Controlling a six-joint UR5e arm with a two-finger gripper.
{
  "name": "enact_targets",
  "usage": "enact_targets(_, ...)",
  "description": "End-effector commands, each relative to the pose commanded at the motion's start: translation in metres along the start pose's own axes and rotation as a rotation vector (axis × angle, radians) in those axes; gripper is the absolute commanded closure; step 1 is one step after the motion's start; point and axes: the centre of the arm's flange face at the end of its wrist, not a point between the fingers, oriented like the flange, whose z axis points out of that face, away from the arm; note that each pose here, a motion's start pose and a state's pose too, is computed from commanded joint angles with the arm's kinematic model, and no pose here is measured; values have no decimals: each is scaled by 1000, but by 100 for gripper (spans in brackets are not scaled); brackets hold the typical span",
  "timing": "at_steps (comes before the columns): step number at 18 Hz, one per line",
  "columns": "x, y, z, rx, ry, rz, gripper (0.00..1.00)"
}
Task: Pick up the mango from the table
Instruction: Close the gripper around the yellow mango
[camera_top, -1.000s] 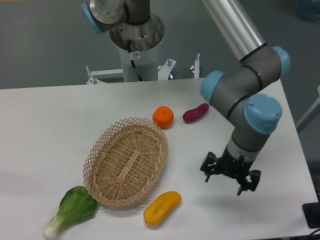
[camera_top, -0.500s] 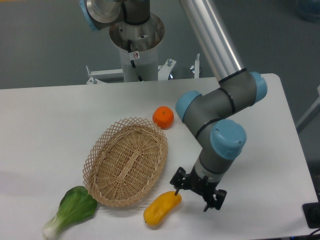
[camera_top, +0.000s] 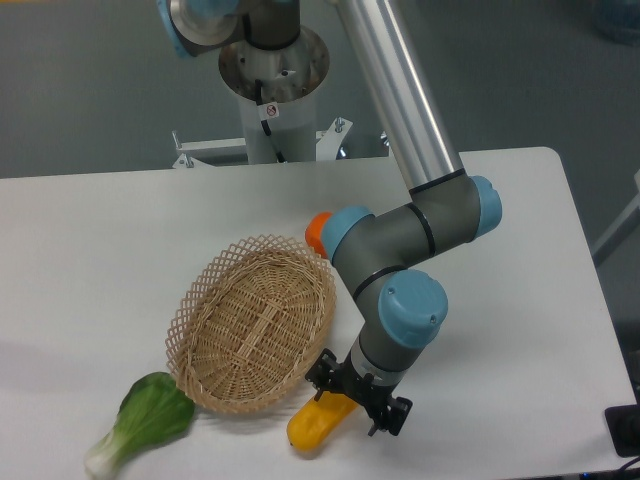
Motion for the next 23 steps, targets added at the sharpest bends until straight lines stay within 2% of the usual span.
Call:
enact_targets(10, 8, 3, 13, -20, 16, 6, 0)
enact_targets(17, 14, 2, 24, -92, -13, 20, 2)
enact_targets(20, 13, 1, 25, -93, -14, 11, 27)
enact_targets(23, 14, -1, 21, -89, -20, -6, 66)
